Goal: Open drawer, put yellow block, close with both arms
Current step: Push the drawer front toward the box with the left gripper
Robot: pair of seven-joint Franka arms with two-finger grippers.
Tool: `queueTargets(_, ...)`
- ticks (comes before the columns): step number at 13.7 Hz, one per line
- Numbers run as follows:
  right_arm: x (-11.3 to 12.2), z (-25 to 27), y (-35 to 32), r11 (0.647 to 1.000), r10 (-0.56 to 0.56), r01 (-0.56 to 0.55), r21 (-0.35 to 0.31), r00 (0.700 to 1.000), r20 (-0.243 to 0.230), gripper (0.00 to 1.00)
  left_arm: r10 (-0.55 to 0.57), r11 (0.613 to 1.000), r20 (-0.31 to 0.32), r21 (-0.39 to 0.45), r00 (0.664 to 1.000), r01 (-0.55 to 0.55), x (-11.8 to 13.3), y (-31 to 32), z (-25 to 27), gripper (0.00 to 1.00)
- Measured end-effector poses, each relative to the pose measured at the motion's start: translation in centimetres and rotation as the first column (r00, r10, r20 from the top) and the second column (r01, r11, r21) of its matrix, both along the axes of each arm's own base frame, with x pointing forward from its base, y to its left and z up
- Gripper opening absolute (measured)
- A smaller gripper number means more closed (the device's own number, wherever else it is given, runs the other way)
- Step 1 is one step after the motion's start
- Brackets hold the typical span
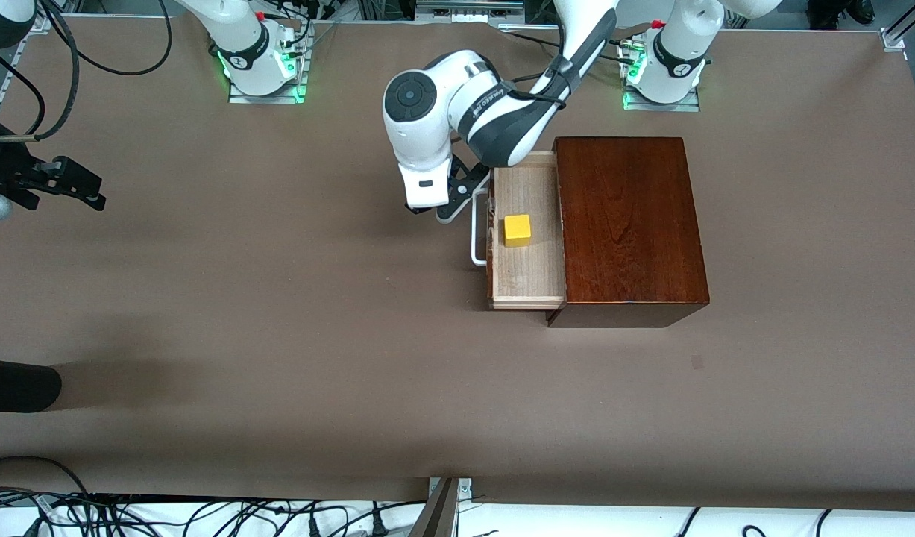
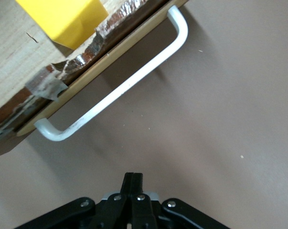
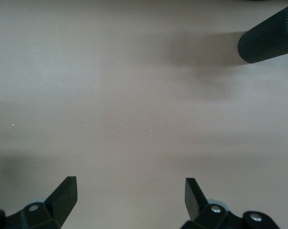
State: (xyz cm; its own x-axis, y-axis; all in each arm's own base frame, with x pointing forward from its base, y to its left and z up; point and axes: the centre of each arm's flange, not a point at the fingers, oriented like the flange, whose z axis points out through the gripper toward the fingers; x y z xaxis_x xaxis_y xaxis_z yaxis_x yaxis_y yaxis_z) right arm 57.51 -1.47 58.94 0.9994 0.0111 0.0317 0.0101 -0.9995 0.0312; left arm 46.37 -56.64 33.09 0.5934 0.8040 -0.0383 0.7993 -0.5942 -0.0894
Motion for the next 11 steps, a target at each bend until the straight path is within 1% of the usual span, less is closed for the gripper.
queueTargets(4,0.2,-0.8,-0.2,1.000,-0.023,0.023,-0.002,1.000,-0.020,1.00,0.049,0.998,-0.010,0.037,0.999,-0.049,0.9,0.8,-2.5,0.01)
queueTargets(7,0.2,-1.1,-0.1,0.998,-0.065,0.065,-0.002,0.997,-0.031,1.00,0.081,0.995,-0.011,0.062,0.997,-0.080,1.8,1.9,-2.7,0.01)
queueTargets(11,0.3,-1.4,0.2,0.998,-0.070,0.070,-0.003,0.997,-0.037,1.00,0.144,0.986,-0.011,0.083,0.990,-0.143,2.7,2.9,-2.8,0.01)
